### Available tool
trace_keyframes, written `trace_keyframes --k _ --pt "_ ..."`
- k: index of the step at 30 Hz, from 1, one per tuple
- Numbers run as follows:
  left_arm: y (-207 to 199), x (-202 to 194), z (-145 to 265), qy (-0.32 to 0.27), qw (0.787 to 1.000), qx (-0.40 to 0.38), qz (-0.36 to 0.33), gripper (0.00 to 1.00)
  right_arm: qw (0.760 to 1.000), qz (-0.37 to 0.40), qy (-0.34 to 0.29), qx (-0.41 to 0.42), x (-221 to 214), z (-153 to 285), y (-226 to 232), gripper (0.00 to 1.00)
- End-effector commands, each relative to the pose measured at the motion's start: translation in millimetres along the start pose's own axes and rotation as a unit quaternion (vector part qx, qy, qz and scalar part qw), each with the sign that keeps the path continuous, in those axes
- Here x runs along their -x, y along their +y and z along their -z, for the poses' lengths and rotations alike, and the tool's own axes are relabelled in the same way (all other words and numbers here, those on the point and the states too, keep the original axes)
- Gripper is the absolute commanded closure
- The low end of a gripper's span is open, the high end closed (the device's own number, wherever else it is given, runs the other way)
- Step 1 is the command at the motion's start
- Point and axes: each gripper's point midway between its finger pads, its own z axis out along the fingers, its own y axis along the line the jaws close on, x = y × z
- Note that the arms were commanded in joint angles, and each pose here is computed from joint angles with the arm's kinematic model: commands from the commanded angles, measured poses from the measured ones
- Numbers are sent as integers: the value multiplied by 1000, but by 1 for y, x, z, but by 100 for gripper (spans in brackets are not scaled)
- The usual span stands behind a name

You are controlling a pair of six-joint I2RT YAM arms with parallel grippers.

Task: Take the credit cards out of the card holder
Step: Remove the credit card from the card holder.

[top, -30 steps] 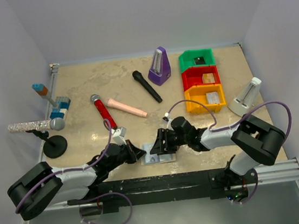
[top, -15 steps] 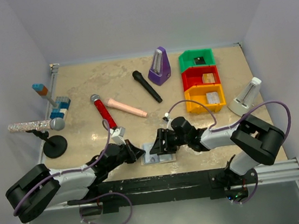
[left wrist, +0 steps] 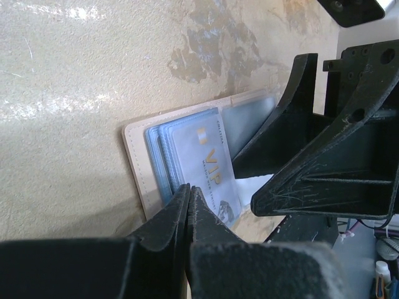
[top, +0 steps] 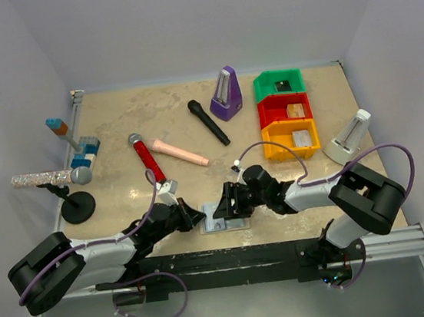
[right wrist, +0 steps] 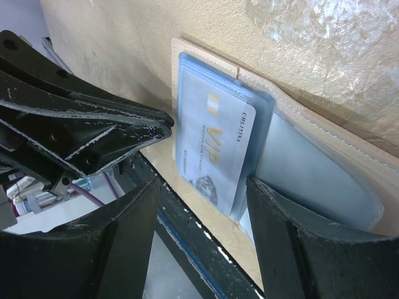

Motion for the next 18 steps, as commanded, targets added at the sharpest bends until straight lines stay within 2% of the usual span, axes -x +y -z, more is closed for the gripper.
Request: trace_keyframes --k 1,7,18 --pt "47 -32 19 27 999 46 -7 100 1000 10 -12 -7 4 0 -3 39" --pt "50 -36 18 38 998 51 -8 100 999 12 -24 36 8 -1 10 43" --pt "54 -42 17 46 997 58 -2 100 996 17 -36 79 10 -1 22 43"
